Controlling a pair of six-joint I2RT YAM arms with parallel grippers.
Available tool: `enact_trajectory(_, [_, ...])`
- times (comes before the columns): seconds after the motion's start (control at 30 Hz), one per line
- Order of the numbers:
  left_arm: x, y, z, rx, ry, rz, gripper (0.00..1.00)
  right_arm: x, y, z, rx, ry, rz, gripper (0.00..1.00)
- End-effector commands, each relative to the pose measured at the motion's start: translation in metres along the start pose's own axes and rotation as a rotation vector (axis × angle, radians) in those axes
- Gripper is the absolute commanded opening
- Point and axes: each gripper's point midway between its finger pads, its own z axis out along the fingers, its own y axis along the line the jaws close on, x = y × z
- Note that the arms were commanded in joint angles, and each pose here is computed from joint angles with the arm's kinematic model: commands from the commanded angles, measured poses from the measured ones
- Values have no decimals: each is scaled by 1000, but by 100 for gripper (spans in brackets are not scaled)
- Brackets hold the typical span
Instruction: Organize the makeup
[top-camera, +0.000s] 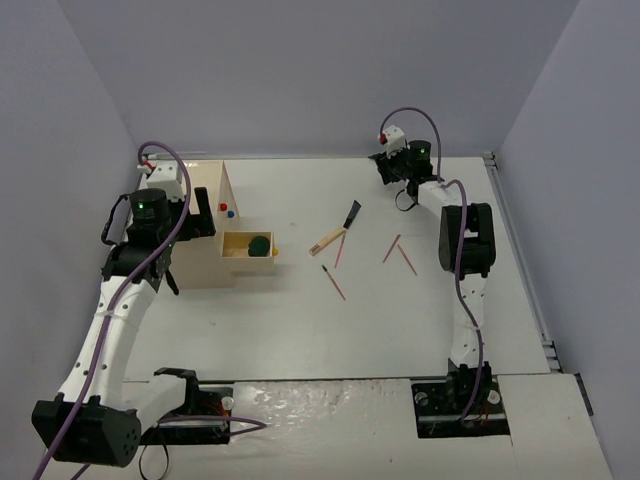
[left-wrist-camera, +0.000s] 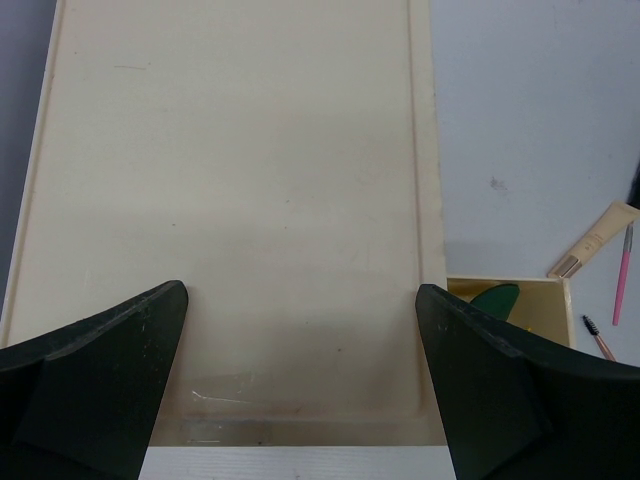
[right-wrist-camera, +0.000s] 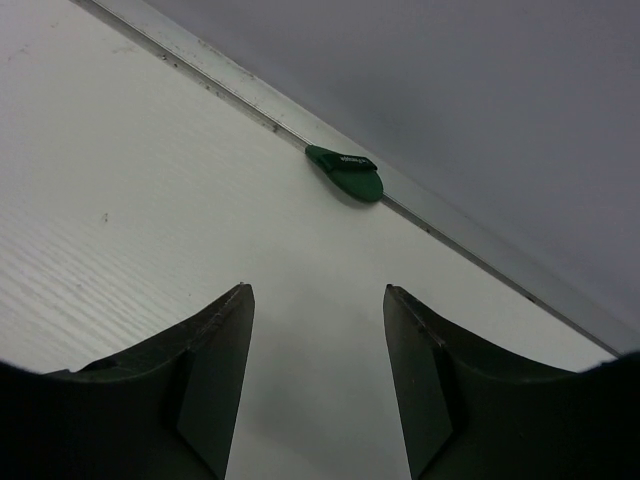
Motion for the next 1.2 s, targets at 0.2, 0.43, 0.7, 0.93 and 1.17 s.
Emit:
enact_trajectory(0.2, [-5, -3, 1, 6, 17, -3, 97, -40, -38, 25, 146, -195, -170, 50])
enact_trajectory(0.43, [-3, -1, 3, -4, 30, -1, 97, -31, -40, 47, 143, -184, -276, 52])
enact_trajectory(0.7, [-1, -1, 5, -7, 37, 3, 97, -14, -32, 59, 97, -166, -404, 53])
enact_trajectory(0.93, [1, -1, 8, -9, 48, 3, 97, -1, -19, 71, 38, -194, -489, 41])
enact_trajectory(1.17, [4, -1, 10, -10, 58, 8, 97, 0, -17, 77, 25, -219, -535, 19])
